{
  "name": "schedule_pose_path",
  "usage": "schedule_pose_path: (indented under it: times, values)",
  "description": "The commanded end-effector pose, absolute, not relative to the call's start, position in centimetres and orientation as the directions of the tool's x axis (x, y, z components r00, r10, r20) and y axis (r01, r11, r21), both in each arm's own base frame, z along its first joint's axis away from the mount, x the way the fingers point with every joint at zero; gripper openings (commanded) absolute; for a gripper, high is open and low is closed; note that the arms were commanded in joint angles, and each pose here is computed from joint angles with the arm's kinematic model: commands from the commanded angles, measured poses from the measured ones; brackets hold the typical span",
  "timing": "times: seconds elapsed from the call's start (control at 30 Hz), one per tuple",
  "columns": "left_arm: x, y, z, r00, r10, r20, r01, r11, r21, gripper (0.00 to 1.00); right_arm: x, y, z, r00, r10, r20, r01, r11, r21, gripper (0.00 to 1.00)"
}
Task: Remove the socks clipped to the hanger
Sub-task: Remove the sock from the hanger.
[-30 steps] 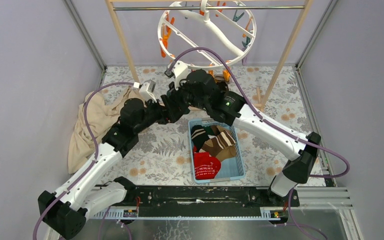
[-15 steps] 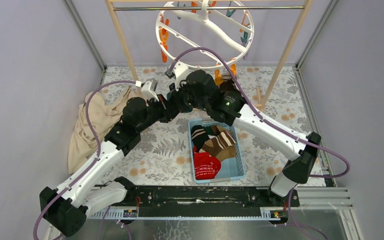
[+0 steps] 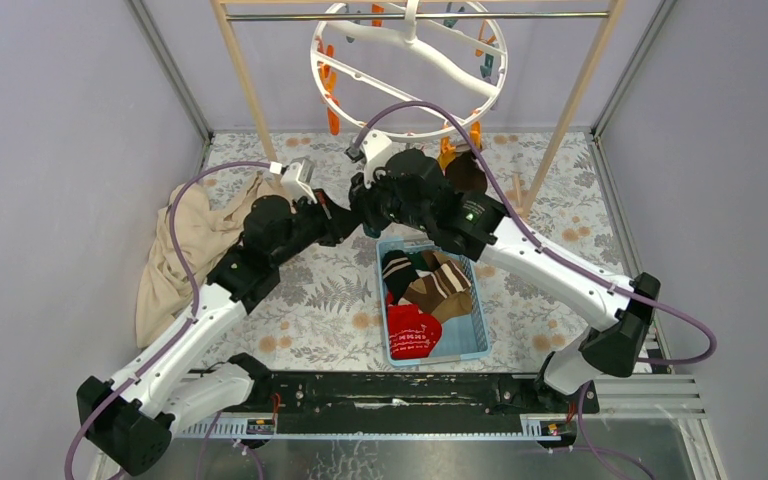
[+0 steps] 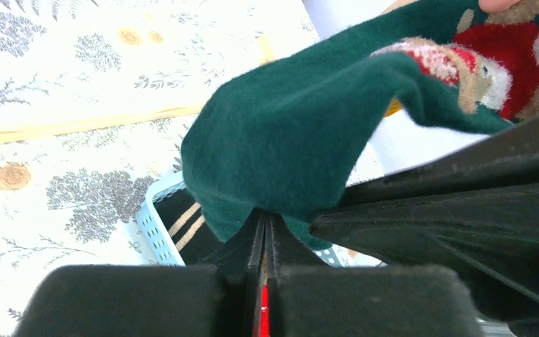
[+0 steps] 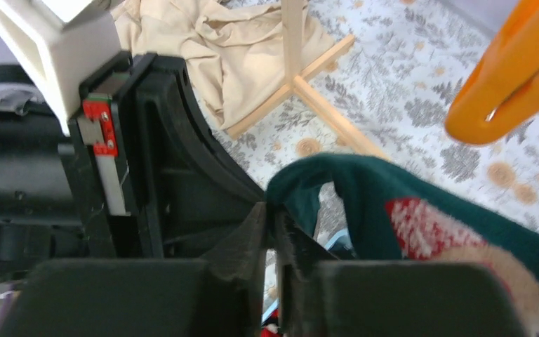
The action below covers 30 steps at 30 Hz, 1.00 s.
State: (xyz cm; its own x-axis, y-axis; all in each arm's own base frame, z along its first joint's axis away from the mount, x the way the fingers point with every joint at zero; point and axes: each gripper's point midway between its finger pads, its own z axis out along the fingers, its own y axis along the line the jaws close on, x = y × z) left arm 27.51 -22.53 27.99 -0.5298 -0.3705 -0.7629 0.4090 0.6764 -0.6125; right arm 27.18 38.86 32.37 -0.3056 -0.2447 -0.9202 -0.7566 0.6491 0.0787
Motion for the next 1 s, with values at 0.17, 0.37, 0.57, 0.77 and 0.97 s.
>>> schedule_pose_path:
  times: [0.17,0.37,0.57,0.77,0.97]
  values:
    - [27.2,-22.5,32.3,-0.428,-0.427,-0.797,0.494,0.628,-0.602,0.61,25.9,38.5,34.1,-0.299,-0.177,-0.938,-0.771,0.624,0.127,0.0]
    - [26.9,-22.5,31.7,-0.423,-0.419,-0.803,0.505,0.628,-0.593,0.72,25.3,38.7,34.3,-0.3,-0.162,-0.94,-0.785,0.601,0.147,0.0]
    - [26.9,-22.6,31.8,-0.413,-0.427,-0.804,0.516,0.618,-0.594,0.73,25.2,38.6,34.2,-0.302,-0.168,-0.938,-0.789,0.597,0.147,0.0]
    - [26.9,-22.9,32.0,-0.409,-0.429,-0.805,0.53,0.607,-0.592,0.73,25.1,38.5,34.2,-0.307,-0.165,-0.937,-0.788,0.597,0.153,0.0]
    - [26.7,-23.0,31.9,-0.412,-0.423,-0.807,0.541,0.6,-0.59,0.62,25.1,38.5,34.5,-0.307,-0.155,-0.939,-0.786,0.597,0.158,0.0]
